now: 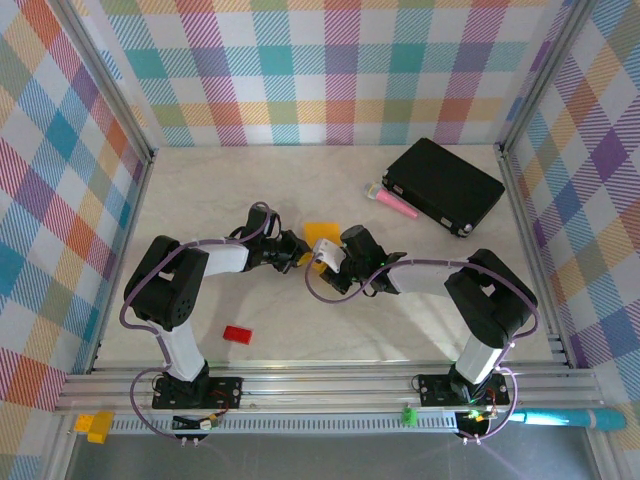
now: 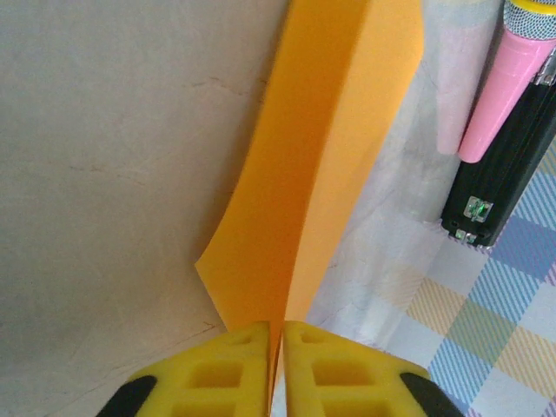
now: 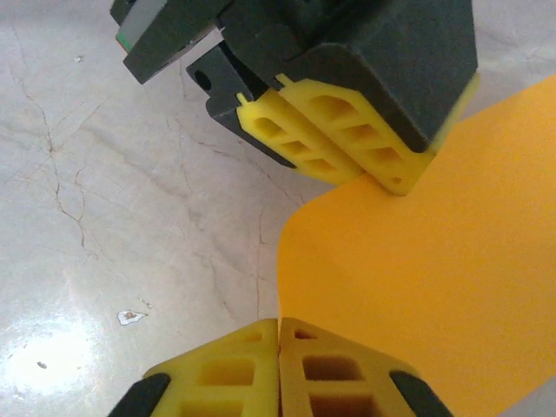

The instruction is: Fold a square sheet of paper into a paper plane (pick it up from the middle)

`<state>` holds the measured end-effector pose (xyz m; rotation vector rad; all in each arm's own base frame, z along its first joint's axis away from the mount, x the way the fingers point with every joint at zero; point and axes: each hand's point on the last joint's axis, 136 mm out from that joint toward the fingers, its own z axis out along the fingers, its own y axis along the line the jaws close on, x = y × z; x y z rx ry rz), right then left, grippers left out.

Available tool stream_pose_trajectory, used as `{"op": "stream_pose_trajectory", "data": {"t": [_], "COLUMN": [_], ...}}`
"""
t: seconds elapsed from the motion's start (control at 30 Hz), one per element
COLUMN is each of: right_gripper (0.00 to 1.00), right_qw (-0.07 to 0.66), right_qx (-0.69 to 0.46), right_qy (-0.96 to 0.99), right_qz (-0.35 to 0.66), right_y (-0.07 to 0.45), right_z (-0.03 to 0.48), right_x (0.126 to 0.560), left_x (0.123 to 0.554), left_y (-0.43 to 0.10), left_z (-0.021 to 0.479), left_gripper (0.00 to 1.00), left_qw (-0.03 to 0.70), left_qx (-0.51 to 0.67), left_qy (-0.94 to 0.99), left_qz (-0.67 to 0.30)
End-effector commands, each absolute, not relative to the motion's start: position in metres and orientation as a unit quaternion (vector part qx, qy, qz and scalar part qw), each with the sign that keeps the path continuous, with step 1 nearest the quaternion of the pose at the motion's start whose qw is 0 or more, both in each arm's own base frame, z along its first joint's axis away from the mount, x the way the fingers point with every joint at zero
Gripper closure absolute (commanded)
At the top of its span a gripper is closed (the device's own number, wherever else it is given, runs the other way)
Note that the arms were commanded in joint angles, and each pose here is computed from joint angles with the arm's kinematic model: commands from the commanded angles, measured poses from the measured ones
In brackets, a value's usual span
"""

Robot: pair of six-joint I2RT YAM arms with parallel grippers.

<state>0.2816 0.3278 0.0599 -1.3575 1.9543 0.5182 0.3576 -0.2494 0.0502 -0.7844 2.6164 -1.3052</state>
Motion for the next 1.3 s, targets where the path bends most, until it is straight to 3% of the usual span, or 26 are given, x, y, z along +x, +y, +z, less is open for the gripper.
{"op": "stream_pose_trajectory", "data": {"t": [0.0,0.17,0.33,0.67,1.0,1.27], "right_gripper": [0.96,0.99,1.0,1.0,1.0,1.0], "right_qw": [0.328,0.299,0.26,0.224,0.214,0.222], "right_qx": [-0.516,-0.489,-0.473,-0.43,-0.382,-0.341], "right_qy": [0.757,0.777,0.785,0.812,0.83,0.843], "right_qz": [0.229,0.26,0.303,0.326,0.345,0.353], "right_y": [0.336,0.336,0.338,0.342,0.339,0.331], "right_z": [0.064,0.067,0.067,0.06,0.059,0.062], "right_x": [0.274,0.263,0.247,0.246,0.258,0.275], "left_x": [0.354,0.363,0.371,0.381,0.37,0.356], "left_y": [-0.23,-0.217,-0.237,-0.274,-0.261,-0.252], "left_z": [0.062,0.094,0.108,0.063,0.015,-0.008], "left_gripper": [0.8,0.68,0.66,0.81,0.96,0.99], "left_qw": [0.072,0.121,0.123,0.077,0.042,0.012], "left_qx": [-0.262,-0.229,-0.188,-0.155,-0.142,-0.14], "left_qy": [0.87,0.88,0.879,0.899,0.937,0.948], "left_qz": [-0.412,-0.397,-0.42,-0.401,-0.317,-0.286]}}
